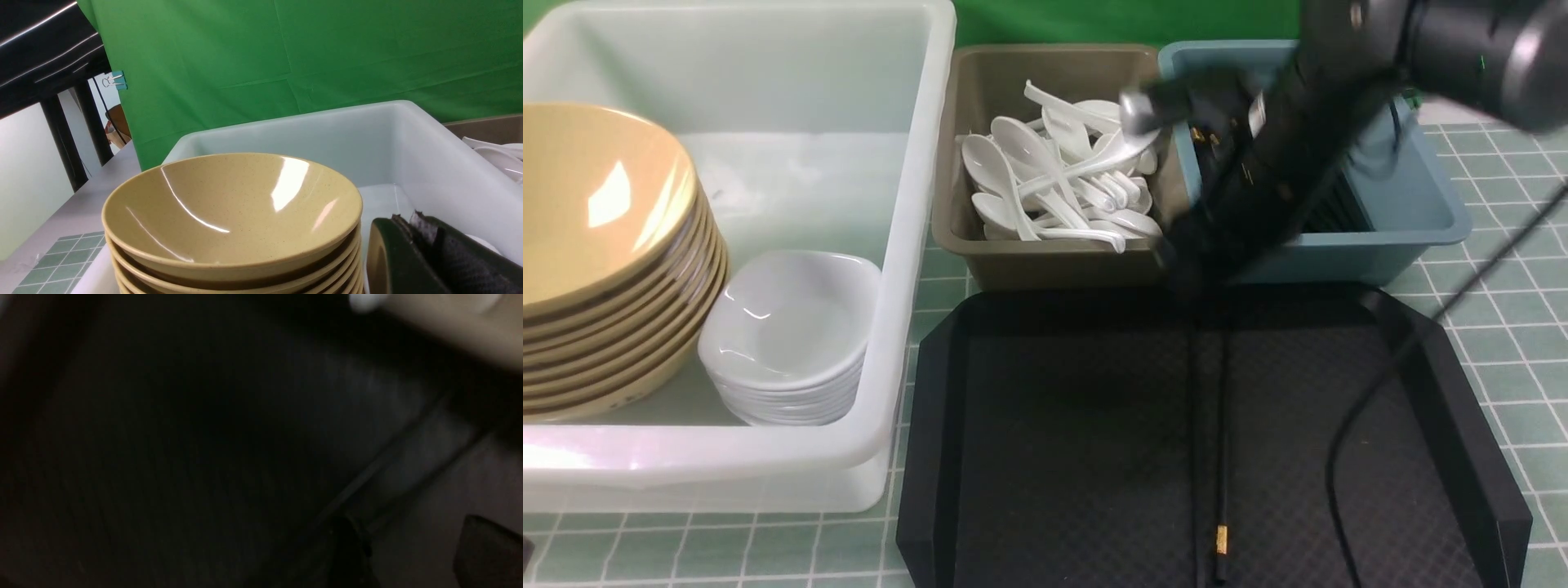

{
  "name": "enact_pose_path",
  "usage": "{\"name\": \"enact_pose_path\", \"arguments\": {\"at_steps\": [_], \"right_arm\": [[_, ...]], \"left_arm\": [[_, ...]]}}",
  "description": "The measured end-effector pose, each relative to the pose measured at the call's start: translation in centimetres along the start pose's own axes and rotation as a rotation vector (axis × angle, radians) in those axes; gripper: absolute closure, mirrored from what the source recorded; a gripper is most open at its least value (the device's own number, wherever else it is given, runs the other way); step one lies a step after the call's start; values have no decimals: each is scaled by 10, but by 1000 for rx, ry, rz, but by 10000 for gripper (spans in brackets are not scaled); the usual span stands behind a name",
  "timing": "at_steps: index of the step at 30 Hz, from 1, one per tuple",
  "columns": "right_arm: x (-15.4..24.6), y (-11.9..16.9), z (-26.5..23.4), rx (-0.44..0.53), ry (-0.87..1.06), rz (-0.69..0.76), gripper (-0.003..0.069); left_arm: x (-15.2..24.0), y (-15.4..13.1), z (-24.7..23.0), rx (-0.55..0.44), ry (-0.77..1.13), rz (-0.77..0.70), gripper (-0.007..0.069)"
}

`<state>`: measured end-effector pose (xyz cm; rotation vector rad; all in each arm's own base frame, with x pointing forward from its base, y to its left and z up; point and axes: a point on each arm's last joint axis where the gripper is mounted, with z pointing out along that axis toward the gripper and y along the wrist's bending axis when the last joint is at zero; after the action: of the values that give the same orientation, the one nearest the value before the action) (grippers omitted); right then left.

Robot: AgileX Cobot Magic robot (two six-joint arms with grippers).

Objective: On blue table put chopsticks spoon bowls plates into blue grey white boxes.
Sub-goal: 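Grasp the chopsticks with the right gripper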

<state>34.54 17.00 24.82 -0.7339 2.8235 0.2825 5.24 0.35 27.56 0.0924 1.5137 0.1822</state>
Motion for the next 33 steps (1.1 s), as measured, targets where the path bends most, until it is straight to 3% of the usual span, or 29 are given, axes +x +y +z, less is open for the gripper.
{"name": "enact_pose_path", "arguments": {"at_steps": [8, 20, 27, 29, 33], "right_arm": [[70, -2, 30, 27, -33, 108, 269], [67, 8, 67, 35, -117, 139, 299], [71, 5, 71, 76, -59, 47, 547], [73, 5, 71, 82, -40, 21, 587], [77, 4, 68, 97, 11, -50, 592]], "left_arm": [[0, 0, 0, 0, 0, 0, 622], [0, 0, 0, 0, 0, 0, 622], [0, 0, 0, 0, 0, 0, 622], [0, 0, 0, 0, 0, 0, 622], [0, 0, 0, 0, 0, 0, 622]]}}
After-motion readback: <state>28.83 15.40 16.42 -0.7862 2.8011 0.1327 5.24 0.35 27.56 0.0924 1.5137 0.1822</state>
